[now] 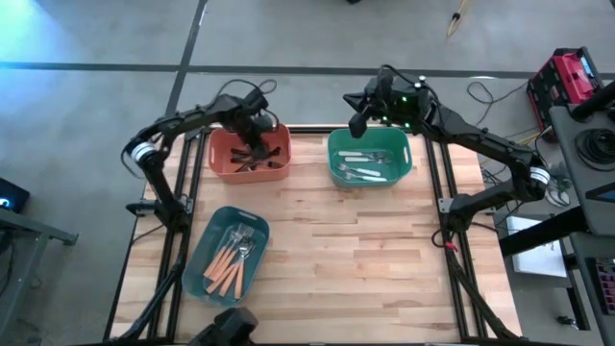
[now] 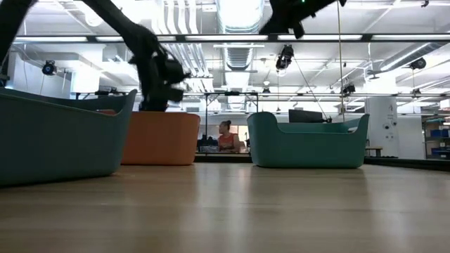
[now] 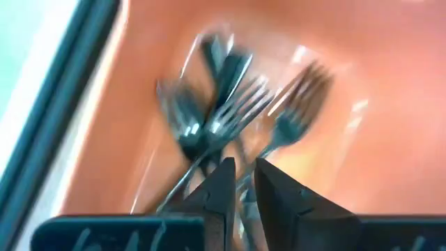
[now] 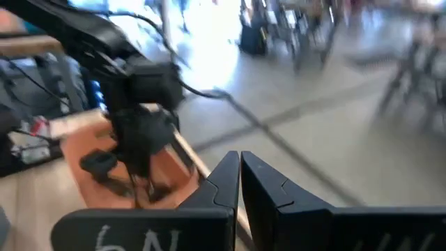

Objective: Sort silverware by color (type)
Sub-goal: Return to Home Position

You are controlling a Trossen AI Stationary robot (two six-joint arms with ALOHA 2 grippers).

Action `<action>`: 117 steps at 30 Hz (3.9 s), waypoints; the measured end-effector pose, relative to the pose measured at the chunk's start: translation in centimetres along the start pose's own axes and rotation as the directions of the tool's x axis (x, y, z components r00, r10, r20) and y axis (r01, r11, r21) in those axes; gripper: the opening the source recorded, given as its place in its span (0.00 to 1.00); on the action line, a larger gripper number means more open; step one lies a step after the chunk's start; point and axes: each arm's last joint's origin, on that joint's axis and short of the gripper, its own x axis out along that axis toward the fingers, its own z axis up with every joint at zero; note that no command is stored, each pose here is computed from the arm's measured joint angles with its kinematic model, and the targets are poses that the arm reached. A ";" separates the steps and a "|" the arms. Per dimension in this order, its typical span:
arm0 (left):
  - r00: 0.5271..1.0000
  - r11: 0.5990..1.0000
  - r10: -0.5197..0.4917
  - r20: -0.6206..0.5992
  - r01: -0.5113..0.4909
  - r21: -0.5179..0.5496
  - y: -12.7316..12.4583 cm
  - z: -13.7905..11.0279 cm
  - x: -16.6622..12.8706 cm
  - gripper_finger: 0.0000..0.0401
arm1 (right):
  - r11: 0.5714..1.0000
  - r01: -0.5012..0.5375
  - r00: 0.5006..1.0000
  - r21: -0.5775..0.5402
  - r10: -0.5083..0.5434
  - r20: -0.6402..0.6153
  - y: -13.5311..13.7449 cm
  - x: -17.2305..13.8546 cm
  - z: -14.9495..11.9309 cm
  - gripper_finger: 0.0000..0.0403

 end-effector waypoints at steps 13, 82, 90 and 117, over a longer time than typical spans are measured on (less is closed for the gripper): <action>0.712 0.952 -0.303 0.633 0.192 0.240 -4.2 -1.6 -13.3 0.09 | 0.983 -0.157 0.982 -0.094 0.165 0.090 3.9 -0.6 -0.7 0.02; -0.211 0.781 -0.360 0.909 0.465 0.418 -13.5 -23.2 -10.7 0.09 | 0.949 -0.308 0.925 -0.074 0.316 0.211 3.3 -11.2 -16.3 0.02; -0.143 0.818 -0.360 0.922 0.426 0.386 -13.3 -23.7 -8.5 0.09 | 0.948 -0.308 0.930 -0.081 0.318 0.183 3.2 -11.7 -16.7 0.02; -0.037 0.859 -0.368 0.929 0.370 0.355 -13.5 -23.1 -2.7 0.09 | 0.929 -0.306 0.875 -0.206 0.360 0.325 2.7 -14.4 -22.1 0.02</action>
